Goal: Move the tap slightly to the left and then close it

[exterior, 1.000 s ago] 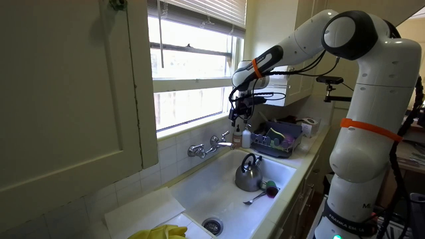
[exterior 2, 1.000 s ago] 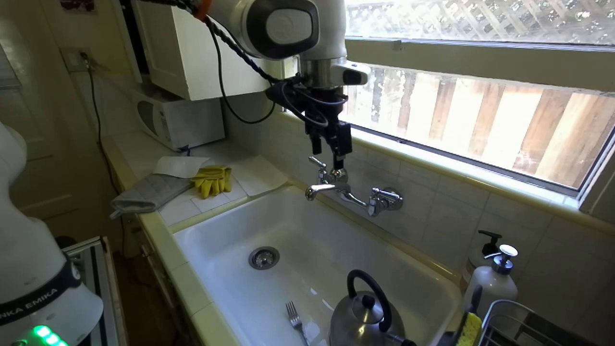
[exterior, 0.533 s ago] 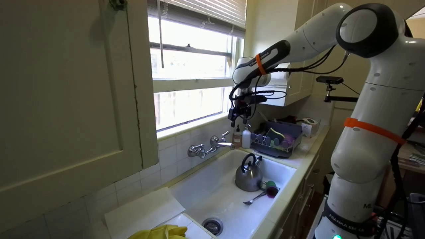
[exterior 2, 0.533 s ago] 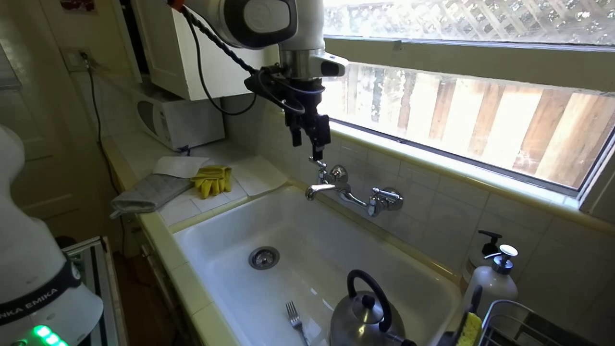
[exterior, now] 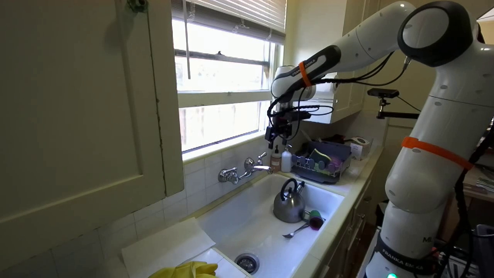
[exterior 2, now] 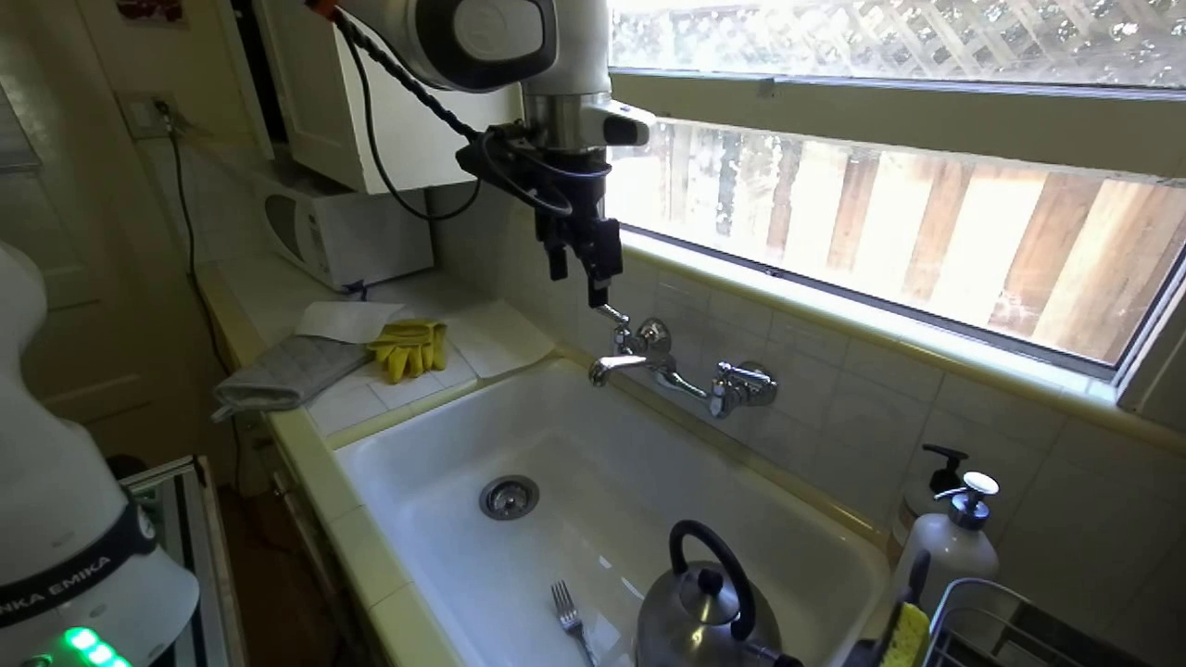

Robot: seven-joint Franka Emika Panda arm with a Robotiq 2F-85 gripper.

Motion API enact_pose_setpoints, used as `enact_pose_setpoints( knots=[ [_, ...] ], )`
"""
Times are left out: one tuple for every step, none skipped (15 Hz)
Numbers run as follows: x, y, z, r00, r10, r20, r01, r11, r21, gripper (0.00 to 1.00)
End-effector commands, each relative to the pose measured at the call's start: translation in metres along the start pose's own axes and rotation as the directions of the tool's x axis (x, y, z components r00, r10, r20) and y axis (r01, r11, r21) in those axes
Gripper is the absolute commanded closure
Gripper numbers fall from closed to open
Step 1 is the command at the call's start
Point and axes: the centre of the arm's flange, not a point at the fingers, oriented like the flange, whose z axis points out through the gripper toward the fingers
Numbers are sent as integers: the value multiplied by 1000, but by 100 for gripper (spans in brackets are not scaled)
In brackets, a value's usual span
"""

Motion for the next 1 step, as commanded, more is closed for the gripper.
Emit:
enact_pose_setpoints(
  knots=[
    [0, 0, 0, 1000, 0, 0, 0, 1000, 0, 0]
  ],
)
